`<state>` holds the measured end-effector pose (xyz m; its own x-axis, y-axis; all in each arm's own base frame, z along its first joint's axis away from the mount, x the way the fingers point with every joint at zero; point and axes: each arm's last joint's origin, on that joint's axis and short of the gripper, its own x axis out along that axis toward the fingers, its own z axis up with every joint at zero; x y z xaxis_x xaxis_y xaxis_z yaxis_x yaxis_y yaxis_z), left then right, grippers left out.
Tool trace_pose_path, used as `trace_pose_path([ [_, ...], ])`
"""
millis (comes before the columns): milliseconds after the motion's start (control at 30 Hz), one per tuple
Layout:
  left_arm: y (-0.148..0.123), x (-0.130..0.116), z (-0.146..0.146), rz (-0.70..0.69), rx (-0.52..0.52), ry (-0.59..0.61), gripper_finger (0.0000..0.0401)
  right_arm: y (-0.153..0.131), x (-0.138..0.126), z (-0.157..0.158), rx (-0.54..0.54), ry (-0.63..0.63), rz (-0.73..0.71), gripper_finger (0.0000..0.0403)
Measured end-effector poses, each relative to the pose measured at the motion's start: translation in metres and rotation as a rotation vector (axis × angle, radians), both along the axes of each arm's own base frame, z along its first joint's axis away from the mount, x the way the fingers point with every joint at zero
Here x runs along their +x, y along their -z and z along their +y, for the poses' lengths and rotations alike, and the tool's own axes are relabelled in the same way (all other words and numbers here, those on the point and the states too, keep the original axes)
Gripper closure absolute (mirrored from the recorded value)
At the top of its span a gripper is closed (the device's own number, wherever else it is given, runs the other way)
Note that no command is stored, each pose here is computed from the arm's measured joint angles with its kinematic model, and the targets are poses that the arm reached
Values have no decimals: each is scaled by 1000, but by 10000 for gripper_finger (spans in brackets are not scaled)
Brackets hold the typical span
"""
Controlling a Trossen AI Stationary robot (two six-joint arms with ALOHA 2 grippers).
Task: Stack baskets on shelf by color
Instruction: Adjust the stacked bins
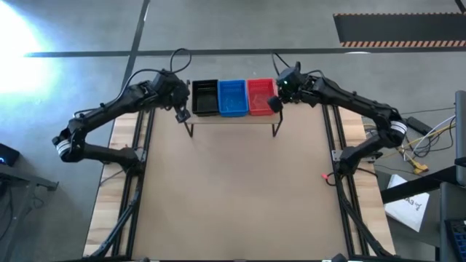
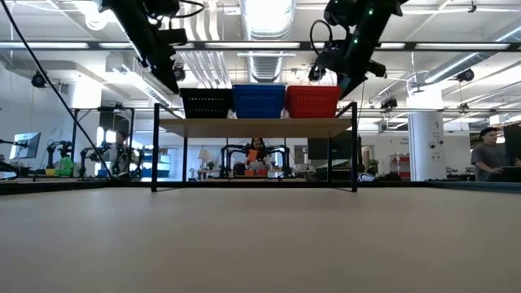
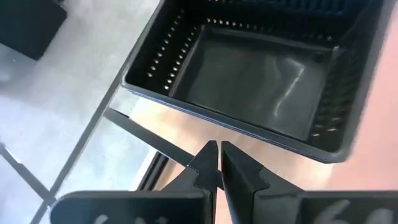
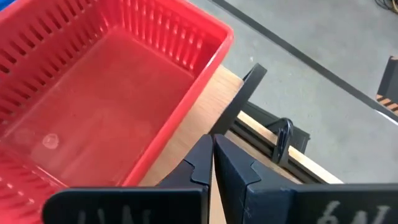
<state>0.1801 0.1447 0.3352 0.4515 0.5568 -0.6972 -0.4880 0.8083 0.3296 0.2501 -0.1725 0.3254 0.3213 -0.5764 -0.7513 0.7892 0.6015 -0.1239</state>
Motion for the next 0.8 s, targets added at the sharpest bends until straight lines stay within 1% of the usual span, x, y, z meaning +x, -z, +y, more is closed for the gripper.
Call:
trace_pose_path([
  [233, 8, 9, 23, 18, 57, 6, 397, 16, -1, 1, 12, 11, -5, 394],
  [333, 12, 18, 29, 18, 73, 45, 397, 17, 0, 1, 15, 7, -9, 394],
  [500, 19, 27, 37, 21, 83, 62, 397, 16, 2, 6, 20, 2, -16, 394],
  [667, 15, 24, 35, 12, 99, 61, 397, 16, 2, 8, 24, 7, -25, 394],
  [800, 4, 16, 28, -12, 126, 55, 397, 16, 3, 7, 24, 15, -38, 394],
])
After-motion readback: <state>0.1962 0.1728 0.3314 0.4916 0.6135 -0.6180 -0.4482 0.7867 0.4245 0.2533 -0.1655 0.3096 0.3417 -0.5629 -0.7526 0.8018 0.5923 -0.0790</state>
